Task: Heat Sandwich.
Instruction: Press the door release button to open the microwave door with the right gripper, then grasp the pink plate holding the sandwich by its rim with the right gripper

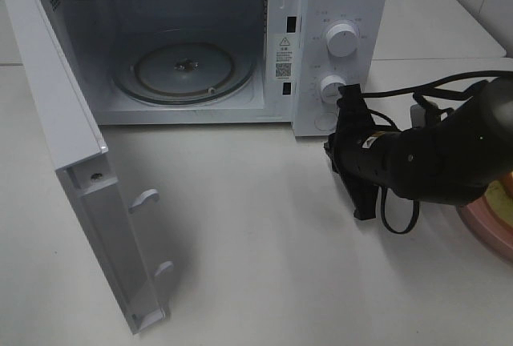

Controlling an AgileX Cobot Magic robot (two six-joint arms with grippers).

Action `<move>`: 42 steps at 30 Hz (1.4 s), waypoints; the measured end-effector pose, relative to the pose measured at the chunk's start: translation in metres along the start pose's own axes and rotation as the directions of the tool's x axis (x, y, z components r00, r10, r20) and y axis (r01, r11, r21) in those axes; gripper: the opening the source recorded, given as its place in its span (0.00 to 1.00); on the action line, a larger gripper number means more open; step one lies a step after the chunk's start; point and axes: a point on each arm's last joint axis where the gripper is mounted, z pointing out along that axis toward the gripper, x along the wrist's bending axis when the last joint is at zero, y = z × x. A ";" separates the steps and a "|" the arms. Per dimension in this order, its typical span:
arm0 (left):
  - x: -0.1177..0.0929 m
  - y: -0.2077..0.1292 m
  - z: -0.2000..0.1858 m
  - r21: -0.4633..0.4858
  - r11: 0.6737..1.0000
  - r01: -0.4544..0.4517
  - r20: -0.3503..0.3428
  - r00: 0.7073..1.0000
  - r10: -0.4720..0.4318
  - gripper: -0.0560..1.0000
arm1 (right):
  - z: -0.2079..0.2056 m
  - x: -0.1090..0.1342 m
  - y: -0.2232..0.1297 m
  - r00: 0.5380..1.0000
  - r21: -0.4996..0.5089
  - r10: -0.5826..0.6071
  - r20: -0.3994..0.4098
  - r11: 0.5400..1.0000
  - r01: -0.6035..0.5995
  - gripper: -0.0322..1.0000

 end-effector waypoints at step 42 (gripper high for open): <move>0.000 0.000 0.000 0.000 1.000 0.000 0.000 1.000 0.000 0.99 | -0.115 -0.005 0.007 0.001 0.687 -0.995 -0.098 -0.066 0.723 0.13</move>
